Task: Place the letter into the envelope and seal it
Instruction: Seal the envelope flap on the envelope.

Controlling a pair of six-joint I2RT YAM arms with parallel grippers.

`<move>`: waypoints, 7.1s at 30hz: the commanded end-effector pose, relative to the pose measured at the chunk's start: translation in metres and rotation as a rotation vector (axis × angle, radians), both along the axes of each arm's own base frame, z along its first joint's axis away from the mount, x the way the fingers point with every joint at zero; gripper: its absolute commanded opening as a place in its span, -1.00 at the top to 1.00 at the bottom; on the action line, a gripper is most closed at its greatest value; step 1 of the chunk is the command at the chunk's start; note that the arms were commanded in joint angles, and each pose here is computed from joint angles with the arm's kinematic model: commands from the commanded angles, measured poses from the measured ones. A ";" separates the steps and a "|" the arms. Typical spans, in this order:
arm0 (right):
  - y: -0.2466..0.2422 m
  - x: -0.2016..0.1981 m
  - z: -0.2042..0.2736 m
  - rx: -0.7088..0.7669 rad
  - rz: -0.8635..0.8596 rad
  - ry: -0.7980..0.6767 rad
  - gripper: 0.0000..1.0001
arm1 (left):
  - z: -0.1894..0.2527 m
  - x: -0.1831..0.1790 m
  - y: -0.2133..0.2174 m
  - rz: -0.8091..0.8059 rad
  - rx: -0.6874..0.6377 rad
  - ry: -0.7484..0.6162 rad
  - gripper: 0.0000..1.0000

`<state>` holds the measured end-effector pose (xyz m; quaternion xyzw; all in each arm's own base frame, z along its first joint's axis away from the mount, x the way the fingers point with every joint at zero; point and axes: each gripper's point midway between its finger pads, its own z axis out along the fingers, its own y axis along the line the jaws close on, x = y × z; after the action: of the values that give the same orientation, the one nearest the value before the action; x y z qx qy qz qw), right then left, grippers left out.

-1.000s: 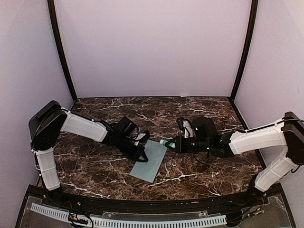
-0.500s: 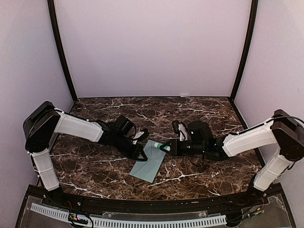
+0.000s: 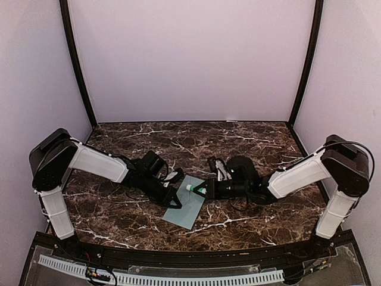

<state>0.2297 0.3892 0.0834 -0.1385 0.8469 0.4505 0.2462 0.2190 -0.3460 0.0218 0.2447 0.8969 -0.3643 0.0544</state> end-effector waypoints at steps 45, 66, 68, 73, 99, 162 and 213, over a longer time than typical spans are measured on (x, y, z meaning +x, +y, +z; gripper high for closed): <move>-0.022 0.014 0.053 0.072 -0.135 -0.140 0.81 | 0.014 0.035 -0.031 0.044 -0.042 -0.047 0.99; -0.028 0.014 0.058 0.063 -0.150 -0.156 0.81 | -0.014 0.036 -0.024 0.077 0.012 -0.022 1.00; -0.030 0.014 0.060 0.063 -0.156 -0.162 0.81 | -0.004 0.041 -0.031 0.075 -0.011 -0.037 1.00; -0.033 0.015 0.061 0.053 -0.166 -0.167 0.81 | 0.007 0.052 -0.039 0.077 -0.031 -0.074 1.00; -0.039 0.016 0.061 0.044 -0.183 -0.169 0.81 | 0.005 0.065 -0.043 0.109 -0.033 -0.108 1.00; -0.047 0.013 0.066 0.049 -0.200 -0.166 0.81 | 0.038 0.021 -0.038 0.025 -0.112 -0.071 1.00; -0.044 0.015 0.061 0.027 -0.197 -0.166 0.81 | 0.034 0.068 0.003 0.190 -0.076 -0.109 0.97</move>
<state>0.2379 0.3434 0.1381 -0.0916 0.8347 0.4198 0.3445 0.2888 -0.3409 0.0664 0.1700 0.8958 -0.3786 0.1589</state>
